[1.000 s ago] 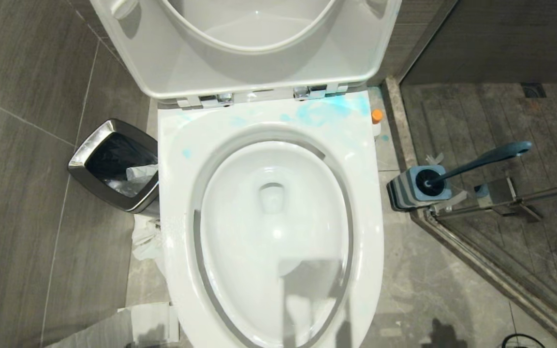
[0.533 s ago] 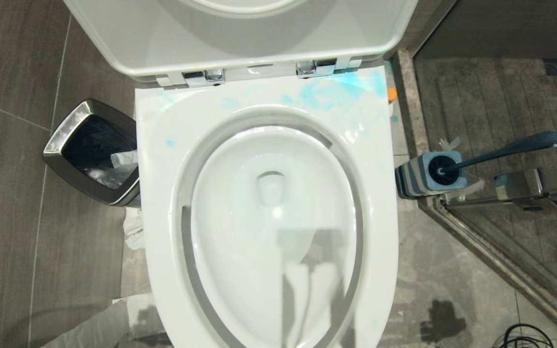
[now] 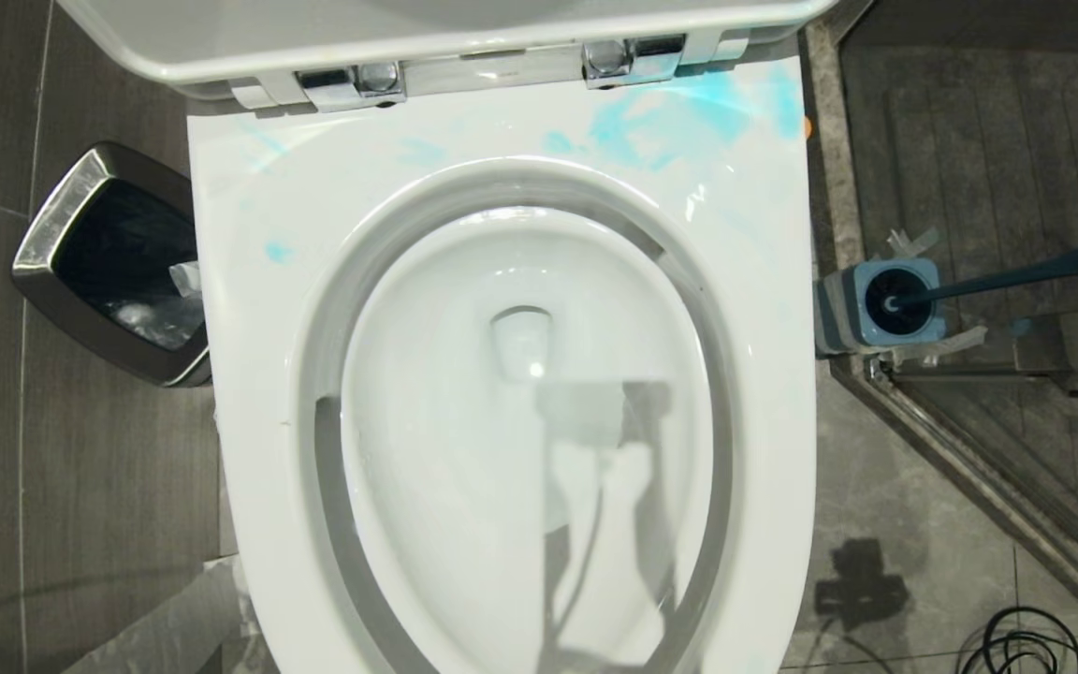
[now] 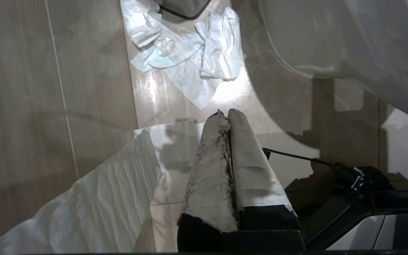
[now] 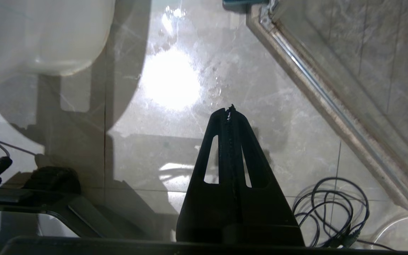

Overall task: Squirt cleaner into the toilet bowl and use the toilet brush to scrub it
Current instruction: Pour in the cleaning agent

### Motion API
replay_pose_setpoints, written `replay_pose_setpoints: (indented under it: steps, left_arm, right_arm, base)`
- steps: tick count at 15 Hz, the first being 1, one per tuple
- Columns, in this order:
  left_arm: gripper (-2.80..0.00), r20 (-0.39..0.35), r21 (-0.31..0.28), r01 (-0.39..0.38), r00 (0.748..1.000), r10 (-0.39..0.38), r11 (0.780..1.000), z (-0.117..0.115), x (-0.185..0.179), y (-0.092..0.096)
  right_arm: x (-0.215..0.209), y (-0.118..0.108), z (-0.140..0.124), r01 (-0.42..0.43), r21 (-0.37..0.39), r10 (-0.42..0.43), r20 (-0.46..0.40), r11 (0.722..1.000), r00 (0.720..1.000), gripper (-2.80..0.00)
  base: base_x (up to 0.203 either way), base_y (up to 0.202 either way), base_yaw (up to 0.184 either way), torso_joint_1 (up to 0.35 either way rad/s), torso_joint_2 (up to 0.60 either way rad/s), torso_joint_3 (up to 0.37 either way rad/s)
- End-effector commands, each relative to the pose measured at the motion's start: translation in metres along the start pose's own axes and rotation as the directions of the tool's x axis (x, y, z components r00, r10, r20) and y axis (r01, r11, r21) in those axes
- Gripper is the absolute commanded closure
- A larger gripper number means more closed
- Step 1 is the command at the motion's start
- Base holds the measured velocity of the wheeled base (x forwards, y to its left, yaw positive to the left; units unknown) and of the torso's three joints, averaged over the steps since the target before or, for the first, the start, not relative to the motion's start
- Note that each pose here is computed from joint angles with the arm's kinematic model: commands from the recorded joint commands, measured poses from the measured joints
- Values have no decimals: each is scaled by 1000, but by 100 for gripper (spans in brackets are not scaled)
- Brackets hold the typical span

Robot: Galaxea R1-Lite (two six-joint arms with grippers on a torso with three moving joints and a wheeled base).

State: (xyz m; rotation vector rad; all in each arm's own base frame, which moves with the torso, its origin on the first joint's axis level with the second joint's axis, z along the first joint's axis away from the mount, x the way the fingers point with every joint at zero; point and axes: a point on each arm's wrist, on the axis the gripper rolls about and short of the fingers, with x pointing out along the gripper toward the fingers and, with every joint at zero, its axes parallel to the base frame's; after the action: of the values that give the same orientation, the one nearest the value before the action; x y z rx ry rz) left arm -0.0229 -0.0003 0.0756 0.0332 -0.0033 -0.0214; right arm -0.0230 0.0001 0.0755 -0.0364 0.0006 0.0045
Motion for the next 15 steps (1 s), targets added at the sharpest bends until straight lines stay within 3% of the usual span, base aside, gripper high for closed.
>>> replay_pose_setpoints:
  steps: [1, 15]
  left_arm:
    - [0, -1, -1, 0, 1000, 0, 1000, 0, 0, 0]
    - [0, -1, -1, 0, 1000, 0, 1000, 0, 0, 0]
  right_arm:
    - [0, 0, 0, 0, 0, 0, -1, 1000, 1000, 0]
    - [0, 0, 0, -2, 0, 2, -1, 1000, 1000, 0]
  base:
    - [0, 0, 0, 8, -2, -203]
    - [0, 0, 0, 3, 1, -96]
